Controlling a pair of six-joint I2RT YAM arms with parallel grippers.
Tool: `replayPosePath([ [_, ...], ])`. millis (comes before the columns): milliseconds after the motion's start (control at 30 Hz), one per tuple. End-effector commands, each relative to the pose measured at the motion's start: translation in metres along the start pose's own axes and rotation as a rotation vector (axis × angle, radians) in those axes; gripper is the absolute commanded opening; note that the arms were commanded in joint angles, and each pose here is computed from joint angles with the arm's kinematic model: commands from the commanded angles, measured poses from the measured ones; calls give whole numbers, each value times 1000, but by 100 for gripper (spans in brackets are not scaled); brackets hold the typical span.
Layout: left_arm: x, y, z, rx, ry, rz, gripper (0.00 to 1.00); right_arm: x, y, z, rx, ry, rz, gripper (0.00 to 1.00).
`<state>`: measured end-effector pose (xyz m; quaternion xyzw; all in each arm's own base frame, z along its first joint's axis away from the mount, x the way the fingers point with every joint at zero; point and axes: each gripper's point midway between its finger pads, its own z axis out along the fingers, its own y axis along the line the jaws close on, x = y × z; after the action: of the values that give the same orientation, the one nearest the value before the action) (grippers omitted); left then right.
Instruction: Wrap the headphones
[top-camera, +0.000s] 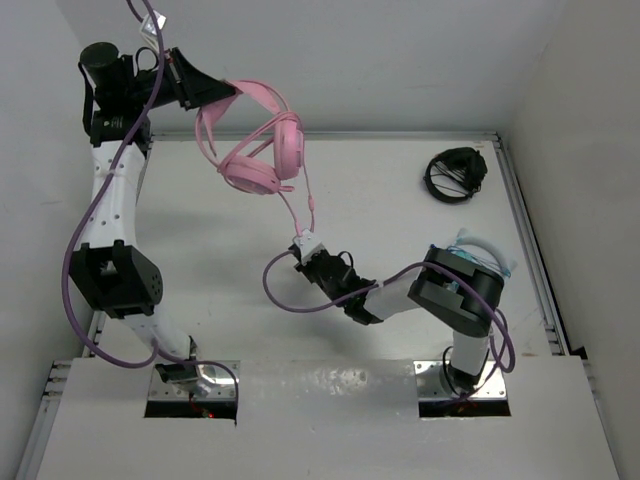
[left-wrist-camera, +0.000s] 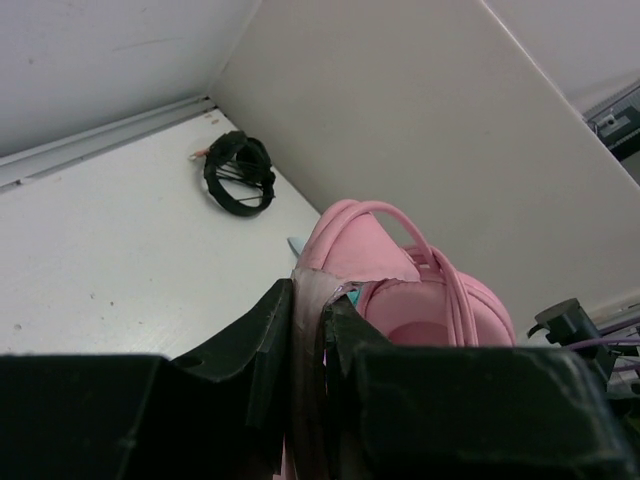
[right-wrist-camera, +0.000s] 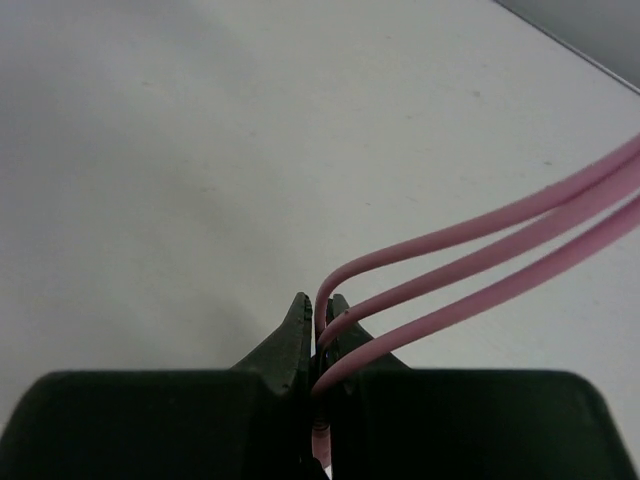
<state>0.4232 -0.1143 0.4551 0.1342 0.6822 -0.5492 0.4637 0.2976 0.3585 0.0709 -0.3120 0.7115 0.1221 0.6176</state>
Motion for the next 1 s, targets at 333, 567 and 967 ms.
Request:
replayPosePath([
  [333,-13,-33,-13,-5,-59,64,0,-65,98,67,-298,-21,-252,0],
  [567,16,23,-16,-202,-42,145,0,-158,136,76,-485,-139,-190,0],
  [967,71,84,-14,-455,140,451,0,-227,143,45,-621,-156,-243,0],
])
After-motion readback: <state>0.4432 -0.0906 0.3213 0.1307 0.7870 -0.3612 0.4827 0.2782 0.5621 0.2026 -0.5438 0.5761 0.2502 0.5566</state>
